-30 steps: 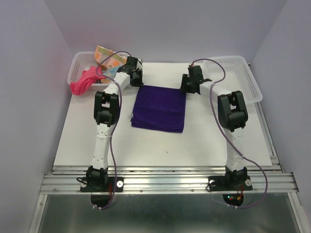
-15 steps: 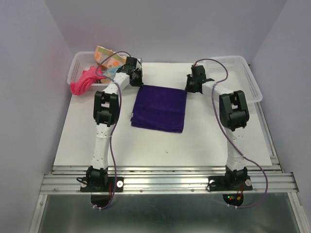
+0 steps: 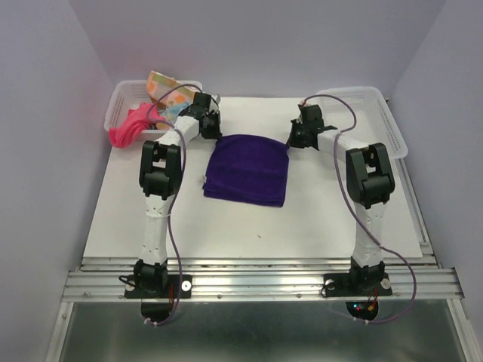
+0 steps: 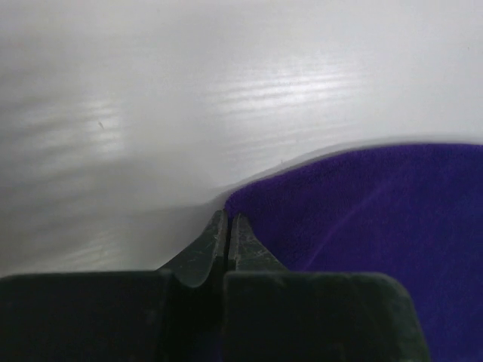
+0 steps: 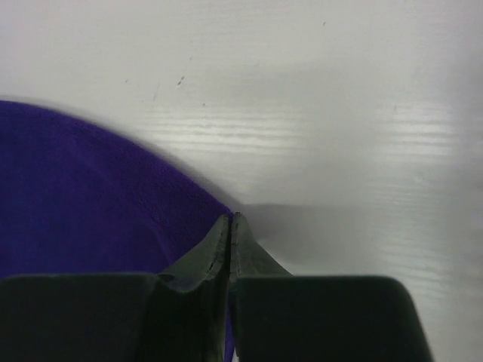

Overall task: Fold and stack the towels
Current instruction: Fold the towel

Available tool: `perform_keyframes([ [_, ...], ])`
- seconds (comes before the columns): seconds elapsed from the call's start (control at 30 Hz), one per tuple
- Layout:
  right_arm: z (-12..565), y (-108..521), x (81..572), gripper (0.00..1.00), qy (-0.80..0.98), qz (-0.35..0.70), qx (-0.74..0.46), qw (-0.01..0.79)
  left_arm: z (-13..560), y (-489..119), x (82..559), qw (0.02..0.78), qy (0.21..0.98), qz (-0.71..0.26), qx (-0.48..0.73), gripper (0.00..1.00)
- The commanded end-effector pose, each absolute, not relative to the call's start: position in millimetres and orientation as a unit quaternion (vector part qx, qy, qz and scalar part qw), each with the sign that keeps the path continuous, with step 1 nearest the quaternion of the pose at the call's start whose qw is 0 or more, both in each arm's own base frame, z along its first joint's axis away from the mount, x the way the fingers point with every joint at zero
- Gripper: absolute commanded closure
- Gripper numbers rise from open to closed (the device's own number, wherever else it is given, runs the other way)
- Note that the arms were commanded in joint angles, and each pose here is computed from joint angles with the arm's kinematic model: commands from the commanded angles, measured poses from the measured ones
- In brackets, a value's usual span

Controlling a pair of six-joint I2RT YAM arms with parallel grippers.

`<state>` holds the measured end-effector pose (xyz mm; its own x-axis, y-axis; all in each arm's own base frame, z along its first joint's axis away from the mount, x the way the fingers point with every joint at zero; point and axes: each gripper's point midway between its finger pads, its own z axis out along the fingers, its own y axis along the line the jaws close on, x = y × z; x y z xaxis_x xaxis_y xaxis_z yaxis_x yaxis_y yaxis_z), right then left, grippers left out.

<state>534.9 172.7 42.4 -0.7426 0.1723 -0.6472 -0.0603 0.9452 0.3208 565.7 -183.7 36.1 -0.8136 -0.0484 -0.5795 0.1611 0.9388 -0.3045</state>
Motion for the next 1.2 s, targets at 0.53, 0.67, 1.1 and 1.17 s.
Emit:
perform_keyframes([
  [0.53,124.0,190.3,440.1,0.99,0.869,0.291,0.007,0.401,117.7,-166.9,470.0,0.386,0.896,-0.217,0.025,1.0],
  [0.67,122.5,191.2,419.5,0.99,0.868,0.299,0.003,0.396,113.8,-166.3,448.2,0.379,0.896,-0.226,0.039,1.0],
  [1.1,104.8,195.2,366.3,0.99,0.878,0.315,-0.018,0.361,102.6,-151.2,416.0,0.375,0.904,-0.207,0.02,1.0],
  [1.17,104.7,197.4,362.2,0.99,0.877,0.32,-0.02,0.359,104.6,-151.5,413.4,0.375,0.903,-0.209,0.023,1.0],
])
